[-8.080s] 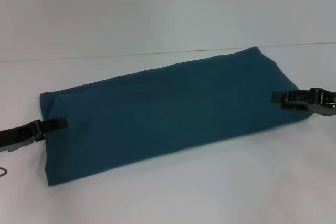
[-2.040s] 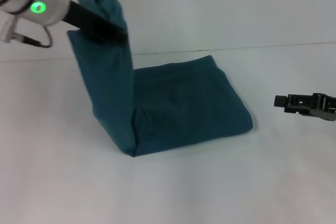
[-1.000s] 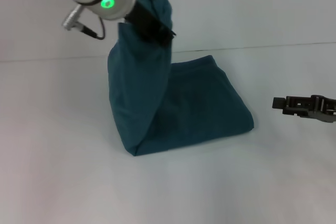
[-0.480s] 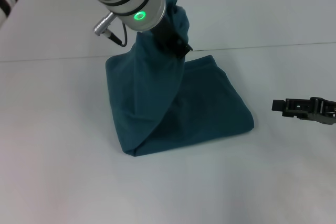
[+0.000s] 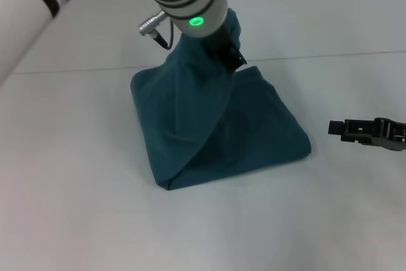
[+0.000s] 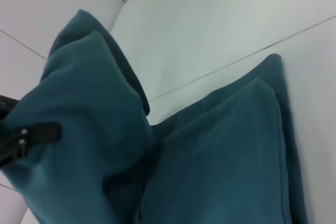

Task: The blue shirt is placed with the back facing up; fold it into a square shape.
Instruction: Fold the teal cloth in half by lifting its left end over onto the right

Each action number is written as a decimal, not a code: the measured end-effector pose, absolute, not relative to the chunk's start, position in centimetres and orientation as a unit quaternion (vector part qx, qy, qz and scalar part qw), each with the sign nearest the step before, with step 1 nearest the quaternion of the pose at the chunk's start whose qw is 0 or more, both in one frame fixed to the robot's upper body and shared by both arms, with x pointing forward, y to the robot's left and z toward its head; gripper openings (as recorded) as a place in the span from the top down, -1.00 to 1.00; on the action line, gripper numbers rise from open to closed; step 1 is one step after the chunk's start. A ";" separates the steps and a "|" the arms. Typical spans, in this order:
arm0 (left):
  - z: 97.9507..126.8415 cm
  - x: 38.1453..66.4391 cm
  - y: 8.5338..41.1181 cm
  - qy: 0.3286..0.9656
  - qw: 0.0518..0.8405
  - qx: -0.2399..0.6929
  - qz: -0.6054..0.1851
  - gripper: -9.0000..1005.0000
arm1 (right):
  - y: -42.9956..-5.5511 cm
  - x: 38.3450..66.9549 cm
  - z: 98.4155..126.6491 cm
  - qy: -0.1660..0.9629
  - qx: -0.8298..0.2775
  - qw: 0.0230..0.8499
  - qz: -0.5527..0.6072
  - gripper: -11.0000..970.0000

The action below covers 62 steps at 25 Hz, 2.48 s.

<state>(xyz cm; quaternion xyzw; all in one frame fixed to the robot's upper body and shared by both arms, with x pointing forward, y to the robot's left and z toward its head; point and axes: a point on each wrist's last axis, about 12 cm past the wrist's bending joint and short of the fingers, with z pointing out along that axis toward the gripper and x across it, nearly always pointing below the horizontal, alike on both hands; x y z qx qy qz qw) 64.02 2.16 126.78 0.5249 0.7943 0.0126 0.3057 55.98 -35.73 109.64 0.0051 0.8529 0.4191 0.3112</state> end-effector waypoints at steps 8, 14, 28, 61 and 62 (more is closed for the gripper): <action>124.2 62.7 -0.4 0.736 0.299 0.602 0.084 0.85 | -35.7 56.0 109.5 0.855 0.004 0.309 0.416 -0.30; 123.8 62.8 -0.7 0.738 0.291 0.603 0.083 0.84 | -35.6 56.0 109.5 0.856 0.004 0.309 0.415 -0.30; 123.7 62.8 -0.7 0.800 0.248 0.546 0.028 0.85 | -35.3 56.2 109.5 0.855 0.003 0.309 0.416 -0.30; 126.0 64.8 -0.8 0.831 0.309 0.461 -0.019 0.57 | -35.1 56.2 109.2 0.858 0.001 0.302 0.416 -0.30; 126.1 64.8 -0.8 0.831 0.310 0.461 -0.020 0.56 | -35.1 56.2 109.2 0.858 0.001 0.302 0.416 -0.30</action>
